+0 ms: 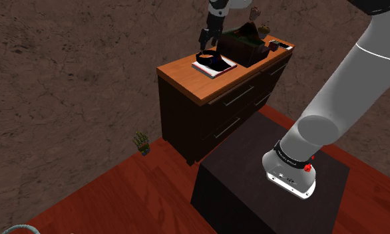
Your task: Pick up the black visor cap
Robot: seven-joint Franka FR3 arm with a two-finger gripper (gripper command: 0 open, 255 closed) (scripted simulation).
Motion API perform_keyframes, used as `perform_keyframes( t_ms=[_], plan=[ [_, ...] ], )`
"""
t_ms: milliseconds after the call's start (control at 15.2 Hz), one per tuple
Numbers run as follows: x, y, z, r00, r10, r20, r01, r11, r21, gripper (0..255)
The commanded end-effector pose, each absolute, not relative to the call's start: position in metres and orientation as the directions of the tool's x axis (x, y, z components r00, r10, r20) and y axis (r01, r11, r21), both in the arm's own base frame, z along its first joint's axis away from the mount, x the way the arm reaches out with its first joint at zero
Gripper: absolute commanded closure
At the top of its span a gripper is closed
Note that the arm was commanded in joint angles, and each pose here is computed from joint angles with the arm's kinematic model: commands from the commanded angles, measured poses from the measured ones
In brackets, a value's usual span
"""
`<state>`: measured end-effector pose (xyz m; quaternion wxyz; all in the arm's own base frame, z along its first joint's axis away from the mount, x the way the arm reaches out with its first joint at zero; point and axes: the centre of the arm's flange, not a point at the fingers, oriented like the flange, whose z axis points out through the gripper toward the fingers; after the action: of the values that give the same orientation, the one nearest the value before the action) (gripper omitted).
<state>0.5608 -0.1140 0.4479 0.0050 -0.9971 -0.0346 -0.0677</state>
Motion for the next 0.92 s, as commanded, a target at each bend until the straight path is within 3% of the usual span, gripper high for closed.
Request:
perform_keyframes(
  t_ms=[0, 396, 858],
  plan=[
    [0.580, -0.125, 0.432, 0.988, 0.075, 0.132, 0.075, -0.997, 0.000, 0],
    [0.636, -0.155, 0.388, 0.988, 0.091, 0.122, 0.090, -0.996, 0.015, 0],
    [0.636, -0.155, 0.351, 0.988, 0.091, 0.122, 0.090, -0.996, 0.015, 0]
  ],
)
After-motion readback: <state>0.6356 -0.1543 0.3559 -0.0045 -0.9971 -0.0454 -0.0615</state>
